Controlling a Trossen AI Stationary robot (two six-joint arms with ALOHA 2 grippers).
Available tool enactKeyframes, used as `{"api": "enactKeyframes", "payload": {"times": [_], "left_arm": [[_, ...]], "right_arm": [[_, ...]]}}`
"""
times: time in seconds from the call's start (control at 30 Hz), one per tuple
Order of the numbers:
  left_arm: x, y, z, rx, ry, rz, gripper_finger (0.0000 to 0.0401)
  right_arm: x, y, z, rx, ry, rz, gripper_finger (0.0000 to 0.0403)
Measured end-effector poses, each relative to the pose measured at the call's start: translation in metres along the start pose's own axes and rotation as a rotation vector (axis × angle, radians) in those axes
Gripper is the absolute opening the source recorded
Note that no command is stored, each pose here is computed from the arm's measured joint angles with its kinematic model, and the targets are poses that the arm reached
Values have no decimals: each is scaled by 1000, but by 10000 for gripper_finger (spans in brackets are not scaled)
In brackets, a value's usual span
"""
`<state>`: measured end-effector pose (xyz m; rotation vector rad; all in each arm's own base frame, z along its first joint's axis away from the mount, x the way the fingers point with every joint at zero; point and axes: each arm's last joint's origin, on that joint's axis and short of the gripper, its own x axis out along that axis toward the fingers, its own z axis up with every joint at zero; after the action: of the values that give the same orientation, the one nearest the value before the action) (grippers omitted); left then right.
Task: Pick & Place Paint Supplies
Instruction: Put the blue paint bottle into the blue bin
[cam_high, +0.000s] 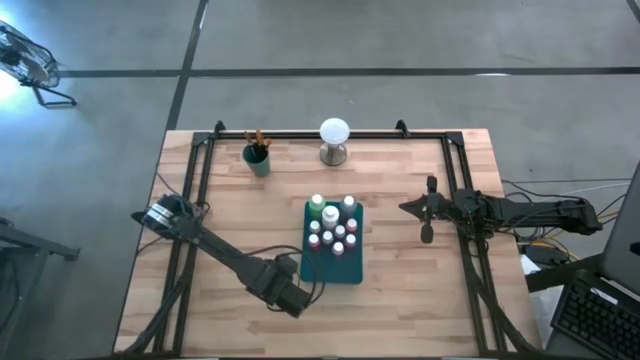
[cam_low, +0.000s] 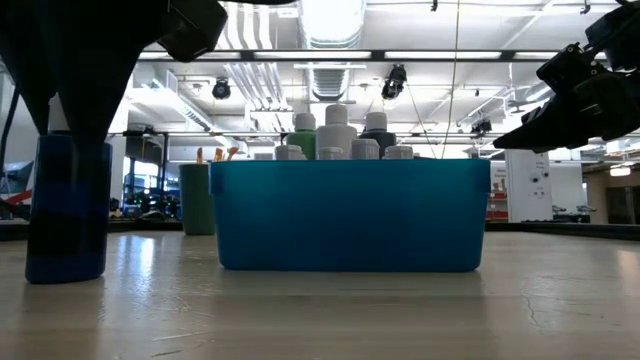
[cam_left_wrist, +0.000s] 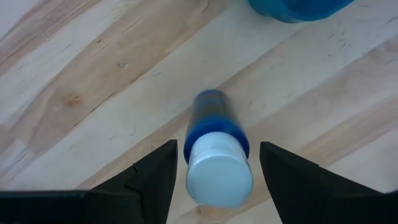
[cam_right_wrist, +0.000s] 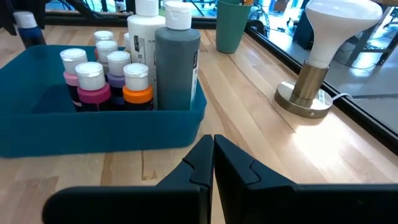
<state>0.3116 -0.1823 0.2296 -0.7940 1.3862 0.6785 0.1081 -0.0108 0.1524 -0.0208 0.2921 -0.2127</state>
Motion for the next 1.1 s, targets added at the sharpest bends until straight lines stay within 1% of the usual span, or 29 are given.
{"api": "enactKeyframes", "payload": {"times": [0.3,0.9,1.1], "left_arm": [[-4,2,0,5,1,1,227],[-4,2,1,8,-26,4,164],[-5,2,1,14,-33,1,130]], "right_arm": [[0,0,0,0,0,0,8],[0,0,0,4,1,0,8],[0,0,0,0,0,0,8]]}}
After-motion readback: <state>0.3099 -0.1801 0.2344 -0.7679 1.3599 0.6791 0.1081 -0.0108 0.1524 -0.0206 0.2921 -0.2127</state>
